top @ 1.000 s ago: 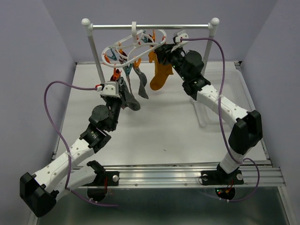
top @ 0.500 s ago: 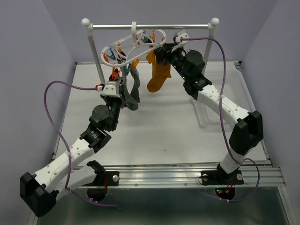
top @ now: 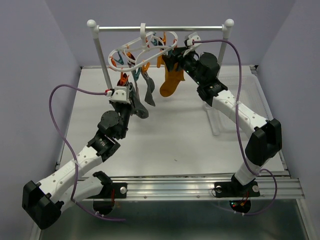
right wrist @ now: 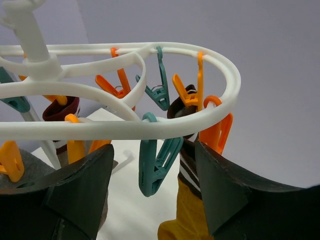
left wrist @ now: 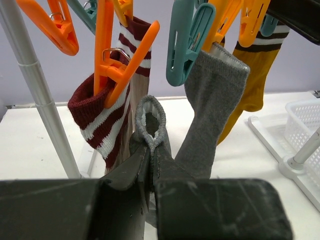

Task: Clip the socks to the hanger
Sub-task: Open the clamp at the hanger.

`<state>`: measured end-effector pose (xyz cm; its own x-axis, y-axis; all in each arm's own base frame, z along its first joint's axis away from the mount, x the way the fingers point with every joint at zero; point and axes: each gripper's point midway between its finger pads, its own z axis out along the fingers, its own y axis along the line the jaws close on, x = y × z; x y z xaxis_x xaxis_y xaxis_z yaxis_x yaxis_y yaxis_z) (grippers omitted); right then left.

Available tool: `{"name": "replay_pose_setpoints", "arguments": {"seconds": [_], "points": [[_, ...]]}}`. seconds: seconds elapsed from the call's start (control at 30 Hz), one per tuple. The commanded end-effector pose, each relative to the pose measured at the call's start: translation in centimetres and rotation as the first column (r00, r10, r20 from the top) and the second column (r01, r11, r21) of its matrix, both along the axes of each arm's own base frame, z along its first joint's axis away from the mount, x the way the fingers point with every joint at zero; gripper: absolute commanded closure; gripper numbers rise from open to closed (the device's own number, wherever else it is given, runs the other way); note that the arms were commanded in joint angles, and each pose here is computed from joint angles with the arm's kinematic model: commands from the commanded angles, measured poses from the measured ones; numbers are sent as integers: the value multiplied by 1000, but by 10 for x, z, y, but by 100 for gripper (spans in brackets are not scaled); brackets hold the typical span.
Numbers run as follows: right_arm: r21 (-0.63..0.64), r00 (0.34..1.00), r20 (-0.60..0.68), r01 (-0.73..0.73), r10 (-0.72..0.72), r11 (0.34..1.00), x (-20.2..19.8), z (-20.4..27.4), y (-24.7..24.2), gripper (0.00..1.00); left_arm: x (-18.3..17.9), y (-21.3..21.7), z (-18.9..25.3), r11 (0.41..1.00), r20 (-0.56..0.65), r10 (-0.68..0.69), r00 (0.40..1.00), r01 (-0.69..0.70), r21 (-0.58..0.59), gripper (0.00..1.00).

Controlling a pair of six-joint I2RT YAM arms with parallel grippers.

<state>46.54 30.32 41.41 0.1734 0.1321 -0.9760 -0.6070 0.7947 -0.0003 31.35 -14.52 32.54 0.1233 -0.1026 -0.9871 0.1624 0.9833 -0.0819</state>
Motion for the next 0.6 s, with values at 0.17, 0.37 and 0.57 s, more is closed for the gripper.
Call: {"name": "replay_pose_setpoints", "arguments": {"seconds": [0.17,0.37,0.57], "points": [[45,998,2,-69,69,997,-17,24,-2,19,-2,8,29,998,76,27,997,-23,-54,100],[58,989,-4,-149,150,987,-40,27,1,19,-1,7,27,998,72,25,997,-21,-53,100],[62,976,11,-217,216,974,-62,35,2,19,1,5,26,999,71,26,997,-23,-47,100]]}}
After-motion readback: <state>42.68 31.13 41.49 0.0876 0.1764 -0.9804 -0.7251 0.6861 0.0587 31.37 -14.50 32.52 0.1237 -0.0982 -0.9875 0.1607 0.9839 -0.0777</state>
